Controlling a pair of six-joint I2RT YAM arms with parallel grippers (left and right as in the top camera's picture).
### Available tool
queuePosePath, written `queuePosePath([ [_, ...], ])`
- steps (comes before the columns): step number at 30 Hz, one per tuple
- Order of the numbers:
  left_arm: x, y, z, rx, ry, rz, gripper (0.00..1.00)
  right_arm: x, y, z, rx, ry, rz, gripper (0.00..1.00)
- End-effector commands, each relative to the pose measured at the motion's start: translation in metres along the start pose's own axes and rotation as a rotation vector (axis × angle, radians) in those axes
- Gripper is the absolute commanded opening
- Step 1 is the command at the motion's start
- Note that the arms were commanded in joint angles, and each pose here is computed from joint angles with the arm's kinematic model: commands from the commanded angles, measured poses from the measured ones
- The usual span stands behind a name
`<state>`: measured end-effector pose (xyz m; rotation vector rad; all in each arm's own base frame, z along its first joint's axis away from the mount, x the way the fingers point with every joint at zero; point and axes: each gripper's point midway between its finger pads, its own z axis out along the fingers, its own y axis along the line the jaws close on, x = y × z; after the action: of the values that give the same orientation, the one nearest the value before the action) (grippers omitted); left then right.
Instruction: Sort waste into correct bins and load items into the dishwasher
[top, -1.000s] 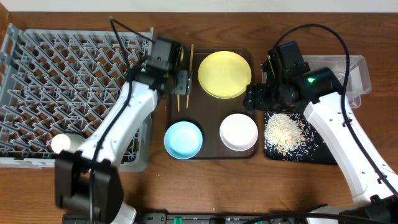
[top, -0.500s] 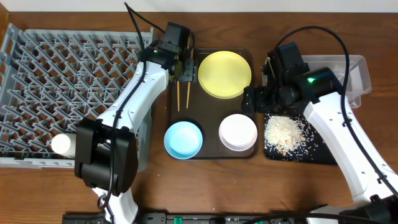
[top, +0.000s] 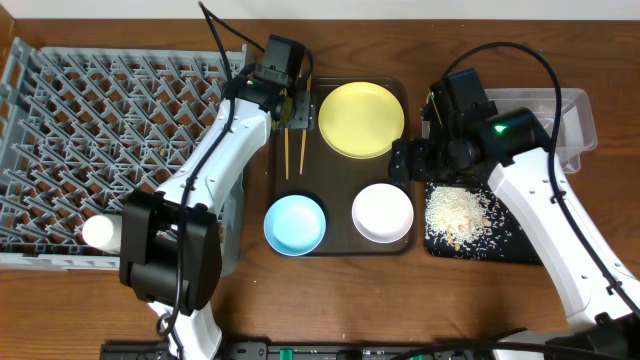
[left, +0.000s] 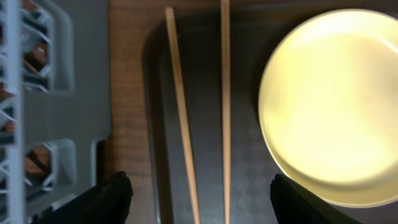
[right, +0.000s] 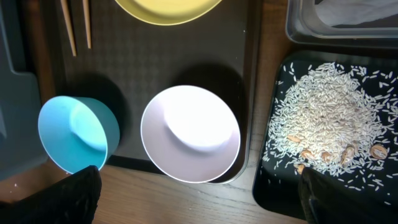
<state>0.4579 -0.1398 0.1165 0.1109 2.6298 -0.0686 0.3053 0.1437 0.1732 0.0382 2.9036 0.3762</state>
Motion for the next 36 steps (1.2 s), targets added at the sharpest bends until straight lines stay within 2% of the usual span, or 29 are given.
queuePosePath([
  [1, -0.002, 0.006, 0.013, -0.036, 0.002, 0.000, 0.70, -0.005, 0.001, -0.001, -0.003, -0.009, 0.001, 0.99],
  [3, 0.001, -0.001, 0.023, 0.005, 0.017, 0.000, 0.68, -0.005, 0.001, -0.001, -0.002, -0.009, 0.001, 0.99],
  [7, 0.008, -0.012, 0.041, 0.056, 0.050, 0.001, 0.55, -0.005, 0.001, -0.001, -0.003, -0.009, 0.001, 0.99],
  [13, 0.010, -0.016, 0.057, 0.071, 0.052, 0.004, 0.50, -0.006, 0.001, -0.001, -0.002, -0.010, 0.001, 0.99],
  [16, 0.013, -0.018, 0.066, 0.070, 0.061, 0.006, 0.41, -0.006, 0.001, -0.001, -0.003, -0.012, 0.001, 0.99],
  [30, 0.049, -0.023, 0.111, 0.051, 0.162, 0.029, 0.33, -0.009, 0.002, -0.001, -0.008, -0.023, -0.001, 0.99],
  [33, 0.053, -0.022, 0.113, 0.048, 0.175, 0.029, 0.22, -0.009, 0.002, -0.001, -0.008, -0.023, -0.001, 0.99],
  [35, 0.051, -0.022, 0.110, 0.049, 0.173, 0.029, 0.09, -0.009, 0.002, -0.001, -0.009, -0.022, -0.001, 0.99],
  [36, 0.050, -0.022, 0.107, 0.050, 0.169, 0.029, 0.08, -0.009, 0.002, -0.001, -0.008, -0.023, -0.001, 0.99],
])
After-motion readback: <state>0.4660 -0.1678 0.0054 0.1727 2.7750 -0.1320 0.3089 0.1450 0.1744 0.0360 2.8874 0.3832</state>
